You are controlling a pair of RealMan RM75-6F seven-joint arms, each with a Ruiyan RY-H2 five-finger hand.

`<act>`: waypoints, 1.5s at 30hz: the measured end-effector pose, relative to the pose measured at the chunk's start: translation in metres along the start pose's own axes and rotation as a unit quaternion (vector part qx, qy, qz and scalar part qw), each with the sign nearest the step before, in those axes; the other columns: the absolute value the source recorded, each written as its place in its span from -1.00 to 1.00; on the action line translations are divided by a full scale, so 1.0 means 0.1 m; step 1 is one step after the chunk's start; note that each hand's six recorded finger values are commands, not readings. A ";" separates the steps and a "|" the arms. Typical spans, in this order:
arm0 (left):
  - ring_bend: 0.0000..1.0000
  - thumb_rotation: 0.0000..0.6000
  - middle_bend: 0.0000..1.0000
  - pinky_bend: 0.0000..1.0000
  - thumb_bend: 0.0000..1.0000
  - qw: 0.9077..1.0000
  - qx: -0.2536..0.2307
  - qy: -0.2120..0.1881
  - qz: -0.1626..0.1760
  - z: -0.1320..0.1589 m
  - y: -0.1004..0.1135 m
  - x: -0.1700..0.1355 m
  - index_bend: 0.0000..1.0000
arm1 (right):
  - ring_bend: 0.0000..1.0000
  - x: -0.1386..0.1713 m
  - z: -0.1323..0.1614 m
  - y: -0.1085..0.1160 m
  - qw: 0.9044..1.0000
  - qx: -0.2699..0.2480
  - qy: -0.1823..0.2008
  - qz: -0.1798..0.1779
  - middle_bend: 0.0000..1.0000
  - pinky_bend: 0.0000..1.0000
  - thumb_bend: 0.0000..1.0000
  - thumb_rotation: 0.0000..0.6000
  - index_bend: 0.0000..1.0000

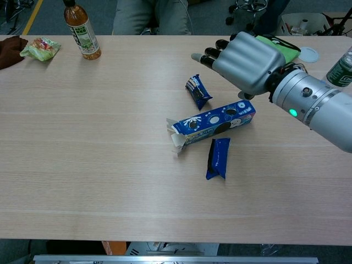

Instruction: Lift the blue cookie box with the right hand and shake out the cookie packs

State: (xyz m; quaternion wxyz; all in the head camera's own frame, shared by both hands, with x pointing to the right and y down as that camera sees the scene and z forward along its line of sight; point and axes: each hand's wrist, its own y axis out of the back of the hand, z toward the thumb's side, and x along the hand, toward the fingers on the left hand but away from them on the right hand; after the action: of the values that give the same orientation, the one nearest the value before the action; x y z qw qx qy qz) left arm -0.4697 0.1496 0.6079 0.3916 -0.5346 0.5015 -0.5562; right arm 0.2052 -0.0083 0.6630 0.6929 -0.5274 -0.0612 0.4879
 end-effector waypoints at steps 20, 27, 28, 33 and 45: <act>-0.63 1.00 -0.51 -0.52 -0.48 1.000 0.016 -0.016 -0.008 0.08 0.01 0.10 -0.46 | -0.38 1.07 -0.99 -0.31 0.985 -0.095 -0.141 -0.017 -0.28 -0.20 -0.74 1.00 -0.56; -0.63 1.00 -0.51 -0.52 -0.48 0.999 0.015 -0.035 -0.013 0.23 -0.01 0.12 -0.46 | -0.38 1.66 -1.19 -0.57 0.970 -0.119 -0.210 -0.022 -0.28 -0.20 -0.74 1.00 -0.56; -0.63 1.00 -0.51 -0.52 -0.48 0.999 0.015 -0.038 -0.014 0.25 -0.01 0.12 -0.46 | -0.38 1.76 -1.22 -0.61 0.967 -0.123 -0.222 -0.024 -0.28 -0.20 -0.74 1.00 -0.56; -0.63 1.00 -0.51 -0.52 -0.48 0.999 0.012 -0.048 -0.020 0.35 -0.05 0.13 -0.46 | -0.38 2.08 -1.26 -0.78 0.957 -0.137 -0.253 -0.029 -0.28 -0.20 -0.74 1.00 -0.53; -0.63 1.00 -0.51 -0.52 -0.48 0.999 0.012 -0.048 -0.013 0.38 -0.06 0.10 -0.46 | -0.38 2.32 -1.29 -1.08 0.950 -0.146 -0.277 -0.004 -0.28 -0.20 -0.74 1.00 -0.53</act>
State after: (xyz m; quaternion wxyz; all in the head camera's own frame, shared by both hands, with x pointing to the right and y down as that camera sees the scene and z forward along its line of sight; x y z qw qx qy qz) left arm -0.4326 0.1355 0.6131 0.4143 -0.5621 0.4686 -0.5411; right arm 0.4682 0.0809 0.5921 0.5663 -0.4668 -0.3233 0.5973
